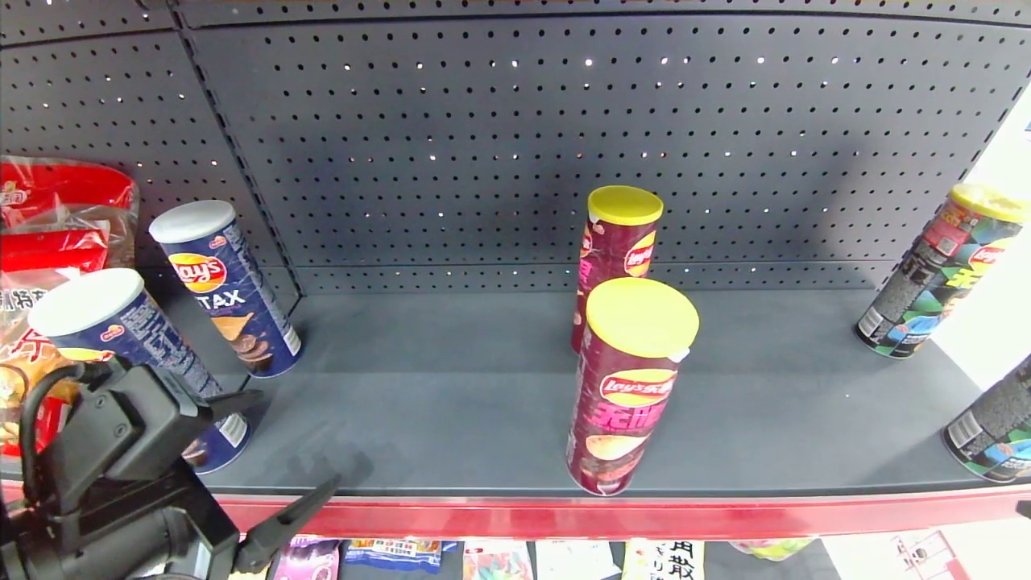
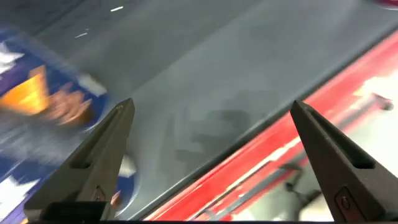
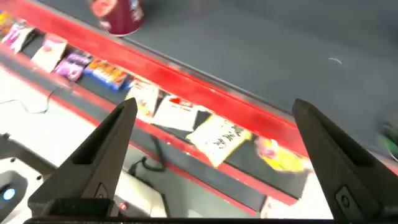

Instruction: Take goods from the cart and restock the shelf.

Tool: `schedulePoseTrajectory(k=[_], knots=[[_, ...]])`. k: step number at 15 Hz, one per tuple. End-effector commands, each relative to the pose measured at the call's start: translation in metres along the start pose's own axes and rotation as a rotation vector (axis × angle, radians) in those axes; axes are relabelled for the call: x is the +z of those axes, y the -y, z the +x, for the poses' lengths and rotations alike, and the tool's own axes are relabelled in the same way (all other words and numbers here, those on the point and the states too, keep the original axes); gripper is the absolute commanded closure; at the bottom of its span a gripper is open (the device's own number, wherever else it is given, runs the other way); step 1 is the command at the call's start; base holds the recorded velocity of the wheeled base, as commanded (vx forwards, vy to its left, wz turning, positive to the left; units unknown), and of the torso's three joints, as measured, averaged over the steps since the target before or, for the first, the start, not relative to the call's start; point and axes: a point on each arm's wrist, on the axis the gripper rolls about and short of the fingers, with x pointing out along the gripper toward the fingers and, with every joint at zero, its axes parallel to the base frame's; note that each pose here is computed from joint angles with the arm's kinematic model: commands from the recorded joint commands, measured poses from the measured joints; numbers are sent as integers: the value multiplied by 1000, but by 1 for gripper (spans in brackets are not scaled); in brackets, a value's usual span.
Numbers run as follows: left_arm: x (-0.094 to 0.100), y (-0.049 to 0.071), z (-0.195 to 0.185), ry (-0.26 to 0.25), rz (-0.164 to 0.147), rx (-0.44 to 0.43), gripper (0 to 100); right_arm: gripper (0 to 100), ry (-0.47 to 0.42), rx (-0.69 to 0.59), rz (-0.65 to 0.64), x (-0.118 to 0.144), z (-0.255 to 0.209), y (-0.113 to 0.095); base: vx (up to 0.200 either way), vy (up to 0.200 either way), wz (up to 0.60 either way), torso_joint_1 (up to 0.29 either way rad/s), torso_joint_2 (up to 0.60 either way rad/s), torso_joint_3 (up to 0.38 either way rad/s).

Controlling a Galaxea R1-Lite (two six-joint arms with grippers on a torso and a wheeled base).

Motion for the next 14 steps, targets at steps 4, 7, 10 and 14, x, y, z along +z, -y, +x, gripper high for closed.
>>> schedulePoseTrajectory(k=[4,7,10,14], knots=[[18,-2,55,-49,-3,-154,0,0,101,-117,13,-4,-21,-1,0,0,0,0,0,0],[36,4,81,-28,11,-225,0,0,97,-144,14,-8,-22,-1,0,0,0,0,0,0],[36,13,96,-36,17,-313,0,0,98,-158,15,-9,-22,-1,0,0,0,0,0,0],[40,19,109,-39,26,-343,0,0,103,-172,16,-15,-24,-2,0,0,0,0,0,0]])
